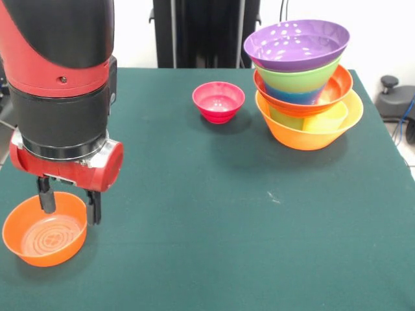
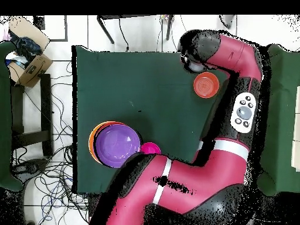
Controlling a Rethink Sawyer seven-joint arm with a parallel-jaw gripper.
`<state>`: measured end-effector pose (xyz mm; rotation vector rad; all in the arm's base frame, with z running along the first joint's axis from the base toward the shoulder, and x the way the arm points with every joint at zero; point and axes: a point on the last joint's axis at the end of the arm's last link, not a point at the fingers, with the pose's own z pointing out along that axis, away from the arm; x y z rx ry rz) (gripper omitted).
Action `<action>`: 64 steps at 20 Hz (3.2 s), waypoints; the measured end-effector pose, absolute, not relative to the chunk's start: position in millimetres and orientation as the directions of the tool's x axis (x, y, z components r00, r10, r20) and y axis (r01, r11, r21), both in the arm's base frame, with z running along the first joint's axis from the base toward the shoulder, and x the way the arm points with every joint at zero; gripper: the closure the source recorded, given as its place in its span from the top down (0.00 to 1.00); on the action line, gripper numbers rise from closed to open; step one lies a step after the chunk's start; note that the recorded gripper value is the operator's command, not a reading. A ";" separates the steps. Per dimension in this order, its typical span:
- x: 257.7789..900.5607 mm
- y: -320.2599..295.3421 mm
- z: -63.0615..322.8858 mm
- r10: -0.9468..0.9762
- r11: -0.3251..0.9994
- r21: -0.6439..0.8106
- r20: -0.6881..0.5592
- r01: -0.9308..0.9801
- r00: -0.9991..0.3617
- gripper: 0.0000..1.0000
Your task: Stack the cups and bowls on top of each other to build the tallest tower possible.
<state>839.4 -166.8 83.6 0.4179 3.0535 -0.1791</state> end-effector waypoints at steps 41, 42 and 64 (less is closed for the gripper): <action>748.6 -166.4 -19.6 0.221 0.972 -0.071 -0.036 0.223 -0.975 1.00; 748.4 -166.7 -19.7 0.215 0.973 -0.075 -0.036 0.217 -0.976 1.00; 746.6 -175.1 -32.0 0.138 0.979 -0.146 -0.061 0.146 -0.989 1.00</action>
